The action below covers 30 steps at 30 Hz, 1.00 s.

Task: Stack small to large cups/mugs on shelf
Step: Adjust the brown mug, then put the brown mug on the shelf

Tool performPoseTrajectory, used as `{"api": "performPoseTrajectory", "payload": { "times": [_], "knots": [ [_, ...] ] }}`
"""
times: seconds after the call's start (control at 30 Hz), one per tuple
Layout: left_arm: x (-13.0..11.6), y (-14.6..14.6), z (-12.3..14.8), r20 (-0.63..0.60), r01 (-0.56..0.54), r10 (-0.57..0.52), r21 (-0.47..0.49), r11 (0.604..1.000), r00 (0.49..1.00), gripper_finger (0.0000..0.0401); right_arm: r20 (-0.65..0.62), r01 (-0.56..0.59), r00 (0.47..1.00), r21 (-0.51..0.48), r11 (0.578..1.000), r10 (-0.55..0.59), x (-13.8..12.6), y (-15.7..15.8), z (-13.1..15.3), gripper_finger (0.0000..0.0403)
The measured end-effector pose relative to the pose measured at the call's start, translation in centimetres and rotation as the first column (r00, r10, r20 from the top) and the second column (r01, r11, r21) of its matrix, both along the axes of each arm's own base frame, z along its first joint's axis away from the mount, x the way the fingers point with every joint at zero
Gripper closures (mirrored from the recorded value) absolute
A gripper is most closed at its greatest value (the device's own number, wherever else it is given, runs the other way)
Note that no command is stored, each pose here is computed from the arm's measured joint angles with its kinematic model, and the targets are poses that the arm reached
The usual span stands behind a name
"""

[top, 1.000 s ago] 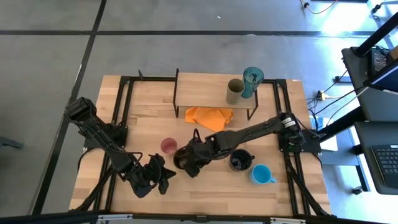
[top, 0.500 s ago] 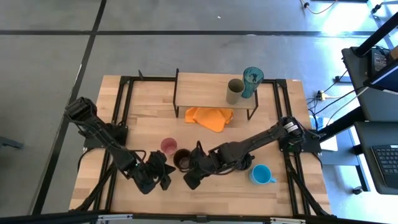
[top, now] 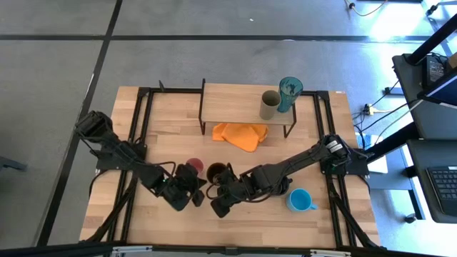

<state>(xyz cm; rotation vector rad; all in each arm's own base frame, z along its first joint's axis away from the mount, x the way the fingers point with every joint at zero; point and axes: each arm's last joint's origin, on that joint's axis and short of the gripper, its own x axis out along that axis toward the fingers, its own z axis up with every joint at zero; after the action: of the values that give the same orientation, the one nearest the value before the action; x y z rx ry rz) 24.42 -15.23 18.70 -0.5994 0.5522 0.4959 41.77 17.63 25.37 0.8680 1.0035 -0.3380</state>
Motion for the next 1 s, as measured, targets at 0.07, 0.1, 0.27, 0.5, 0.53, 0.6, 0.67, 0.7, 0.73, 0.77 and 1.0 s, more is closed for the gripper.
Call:
{"api": "performPoseTrajectory", "payload": {
  "times": [0.07, 0.1, 0.27, 0.5, 0.53, 0.6, 0.67, 0.7, 0.73, 0.77, 1.0],
  "knots": [
    [0.2, 0.4, 0.0, -0.008, -0.006, 0.006, 0.016, 1.0, 1.0, 0.0401, 0.0, -0.001, 1.0, -0.001, 1.0, 0.001, 0.0, 0.0, 0.0, 0.0397],
    [0.4, 0.7, 0.0, -0.01, -0.011, 0.011, 0.021, 1.0, 1.0, 0.0401, 0.0, -0.002, 1.0, -0.001, 1.0, 0.002, 0.0, 0.0, 0.0, 0.0397],
    [0.9, 1.7, 0.0, -0.016, -0.038, 0.039, 0.035, 0.999, 0.999, 0.0401, 0.0, -0.004, 1.0, -0.003, 1.0, 0.004, 0.0, 0.0, 0.0, 0.0397],
    [1.3, 2.4, 0.0, -0.028, -0.032, 0.034, 0.079, 0.996, 0.999, 0.0401, -0.001, -0.032, 0.999, -0.021, 0.999, 0.032, 0.0, 0.0, 0.0, 0.0397],
    [1.4, 2.4, 0.0, -0.028, -0.031, 0.033, 0.078, 0.996, 0.999, 0.0401, -0.003, -0.045, 0.999, -0.031, 0.999, 0.045, -0.1, 0.0, -0.1, 0.0397],
    [1.4, 2.3, 0.0, -0.02, -0.028, 0.029, 0.07, 0.997, 0.999, 0.0401, -0.013, -0.076, 0.997, -0.055, 0.996, 0.076, -0.2, -0.1, -0.1, 0.0397],
    [1.4, 1.7, 0.2, -0.003, 0.009, -0.009, 0.065, 0.998, 1.0, 0.0401, -0.007, -0.13, 0.992, -0.089, 0.988, 0.13, -0.2, -0.1, -0.1, 0.0397],
    [1.3, 1.3, 0.5, 0.013, 0.038, -0.039, 0.066, 0.997, 0.999, 0.0401, 0.002, -0.166, 0.986, -0.112, 0.98, 0.167, -0.1, -0.1, -0.1, 0.0395],
    [1.2, 0.9, 0.8, 0.032, 0.07, -0.073, 0.076, 0.995, 0.997, 0.0401, 0.021, -0.205, 0.978, -0.135, 0.969, 0.21, 0.0, 0.0, 0.0, 0.0393],
    [1.2, 0.5, 1.2, 0.058, 0.105, -0.11, 0.089, 0.991, 0.992, 0.0401, 0.045, -0.244, 0.966, -0.16, 0.956, 0.254, 0.2, 0.0, 0.1, 0.0391],
    [-0.7, -0.7, 4.3, 0.189, 0.096, -0.131, 0.181, 0.979, 0.973, 0.0393, 0.099, -0.311, 0.922, -0.386, 0.869, 0.374, 0.9, -0.5, 2.4, 0.0383]
  ]
}}
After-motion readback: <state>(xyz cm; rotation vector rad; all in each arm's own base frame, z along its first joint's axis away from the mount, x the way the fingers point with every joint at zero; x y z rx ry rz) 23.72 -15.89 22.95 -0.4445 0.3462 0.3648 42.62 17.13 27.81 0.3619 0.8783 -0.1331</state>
